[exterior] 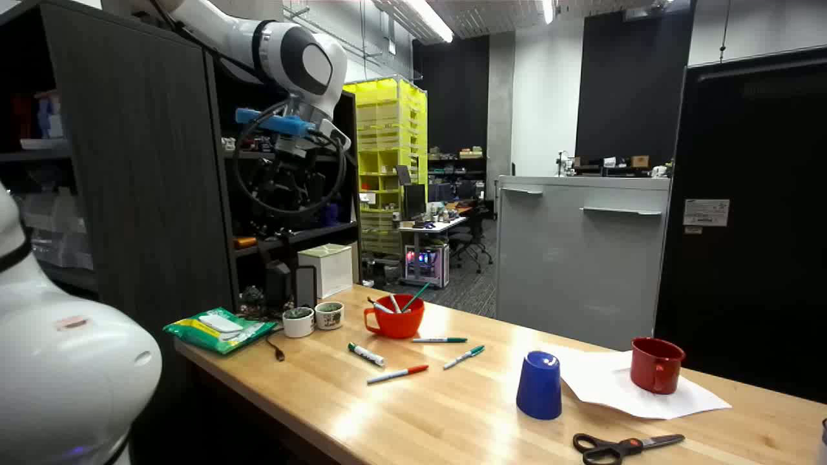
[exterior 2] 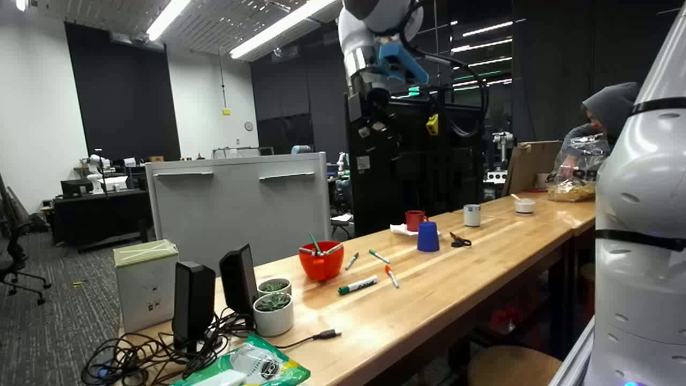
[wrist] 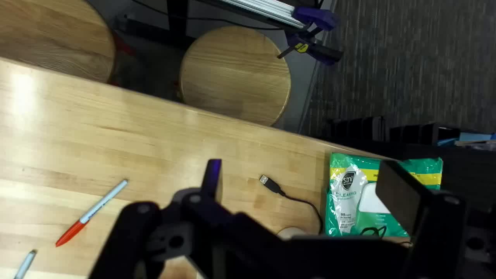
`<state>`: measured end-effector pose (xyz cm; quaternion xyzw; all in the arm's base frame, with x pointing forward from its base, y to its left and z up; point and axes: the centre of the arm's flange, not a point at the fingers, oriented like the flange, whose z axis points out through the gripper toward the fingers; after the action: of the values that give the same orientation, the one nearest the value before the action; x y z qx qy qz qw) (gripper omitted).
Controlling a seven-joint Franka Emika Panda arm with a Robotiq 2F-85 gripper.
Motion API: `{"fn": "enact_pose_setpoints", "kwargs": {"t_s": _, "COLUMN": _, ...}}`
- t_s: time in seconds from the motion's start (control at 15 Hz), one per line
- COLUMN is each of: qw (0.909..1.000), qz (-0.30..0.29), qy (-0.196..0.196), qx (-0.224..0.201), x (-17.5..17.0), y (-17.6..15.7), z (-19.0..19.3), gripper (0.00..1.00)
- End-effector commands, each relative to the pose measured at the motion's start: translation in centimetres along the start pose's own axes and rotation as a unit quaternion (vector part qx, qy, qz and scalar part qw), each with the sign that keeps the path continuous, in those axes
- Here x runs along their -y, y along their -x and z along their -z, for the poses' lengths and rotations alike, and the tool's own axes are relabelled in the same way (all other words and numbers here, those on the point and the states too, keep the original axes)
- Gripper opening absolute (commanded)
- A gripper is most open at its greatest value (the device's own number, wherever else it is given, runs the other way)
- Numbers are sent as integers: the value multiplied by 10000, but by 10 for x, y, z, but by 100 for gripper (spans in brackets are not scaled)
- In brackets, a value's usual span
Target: Put one green pen inside the orange cup on the left
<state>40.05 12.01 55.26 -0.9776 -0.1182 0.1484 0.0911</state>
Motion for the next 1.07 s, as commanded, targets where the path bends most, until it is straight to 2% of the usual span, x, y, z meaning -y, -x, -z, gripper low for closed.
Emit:
{"fn": "enact_pose_setpoints", "kwargs": {"t_s": 0.0, "qw": 10000, "qz": 0, "qy": 0, "qx": -3, "x": 0, "y": 0, "z": 0, "gripper": 100}}
{"fn": "enact_pose_setpoints", "kwargs": {"t_s": 0.2, "qw": 9994, "qz": -105, "qy": -225, "qx": -234, "x": -4, "y": -4, "z": 1, "gripper": 100}}
{"fn": "enact_pose_setpoints", "kwargs": {"t_s": 0.47, "qw": 9874, "qz": -689, "qy": -888, "qx": -1115, "x": -23, "y": -27, "z": 4, "gripper": 100}}
{"fn": "enact_pose_setpoints", "kwargs": {"t_s": 0.73, "qw": 9621, "qz": -1296, "qy": -1260, "qx": -2044, "x": -49, "y": -58, "z": 1, "gripper": 100}}
{"fn": "enact_pose_setpoints", "kwargs": {"t_s": 0.87, "qw": 9453, "qz": -1591, "qy": -1211, "qx": -2578, "x": -62, "y": -73, "z": -2, "gripper": 100}}
{"fn": "enact_pose_setpoints", "kwargs": {"t_s": 1.0, "qw": 9281, "qz": -1851, "qy": -975, "qx": -3080, "x": -77, "y": -85, "z": -4, "gripper": 100}}
